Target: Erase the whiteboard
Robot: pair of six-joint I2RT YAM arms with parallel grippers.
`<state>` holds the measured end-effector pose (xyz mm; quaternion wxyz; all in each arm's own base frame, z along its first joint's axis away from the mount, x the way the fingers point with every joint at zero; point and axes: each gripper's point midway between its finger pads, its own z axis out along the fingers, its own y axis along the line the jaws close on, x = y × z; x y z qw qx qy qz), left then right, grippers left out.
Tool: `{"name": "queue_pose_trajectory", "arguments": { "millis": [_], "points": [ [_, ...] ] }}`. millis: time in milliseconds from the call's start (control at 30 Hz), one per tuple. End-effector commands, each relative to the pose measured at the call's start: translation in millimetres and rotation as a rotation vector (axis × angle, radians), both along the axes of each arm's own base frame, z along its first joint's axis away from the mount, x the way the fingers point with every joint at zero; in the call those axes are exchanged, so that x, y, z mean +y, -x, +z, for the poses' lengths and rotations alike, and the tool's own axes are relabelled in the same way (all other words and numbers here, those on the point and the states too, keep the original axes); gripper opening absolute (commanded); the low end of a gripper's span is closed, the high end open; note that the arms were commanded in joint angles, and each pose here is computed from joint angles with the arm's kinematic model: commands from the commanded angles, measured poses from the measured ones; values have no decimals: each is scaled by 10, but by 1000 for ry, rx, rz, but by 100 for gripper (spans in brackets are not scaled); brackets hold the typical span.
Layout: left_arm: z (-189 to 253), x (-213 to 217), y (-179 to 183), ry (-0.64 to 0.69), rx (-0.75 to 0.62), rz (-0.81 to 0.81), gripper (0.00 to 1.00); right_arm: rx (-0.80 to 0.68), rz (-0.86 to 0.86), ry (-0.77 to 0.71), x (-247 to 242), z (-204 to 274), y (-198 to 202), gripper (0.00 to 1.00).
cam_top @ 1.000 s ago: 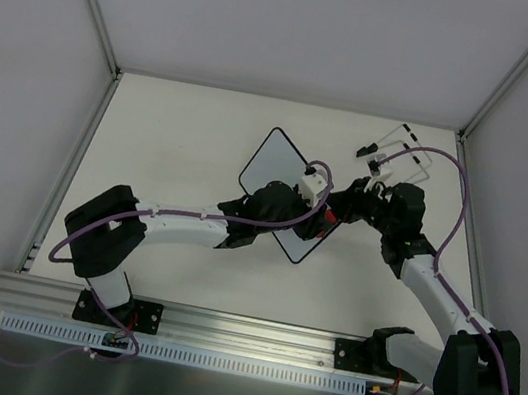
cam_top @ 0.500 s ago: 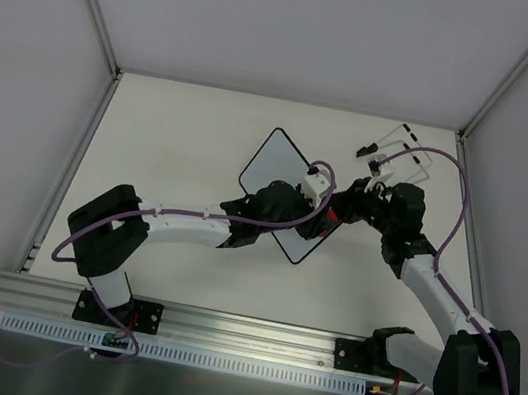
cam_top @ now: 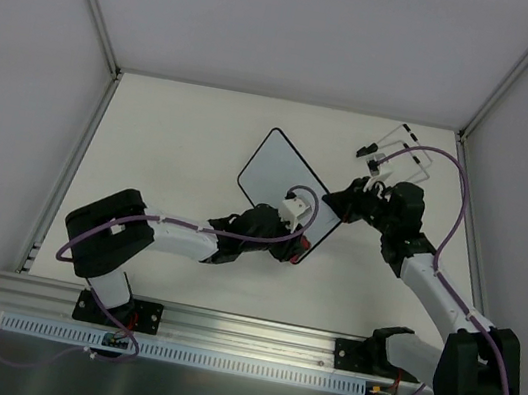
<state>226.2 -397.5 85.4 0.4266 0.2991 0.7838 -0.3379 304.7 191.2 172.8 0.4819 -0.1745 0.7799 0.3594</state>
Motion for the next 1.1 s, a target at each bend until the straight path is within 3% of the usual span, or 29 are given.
{"name": "queue_pose_trajectory", "arguments": {
  "millis": [0, 233, 633, 1067],
  "points": [
    [-234, 161, -9, -46, 38, 73, 0, 19, 99, 20, 134, -52, 139, 0],
    [-334, 242, -78, -71, 40, 88, 0, 26, 99, 21, 129, -81, 157, 0],
    [659, -274, -372, 94, -99, 46, 0, 29, 93, 20, 117, -99, 189, 0],
    [1136, -488, -609, 132, -164, 81, 0, 28, 90, 18, 111, -91, 189, 0]
  ]
}}
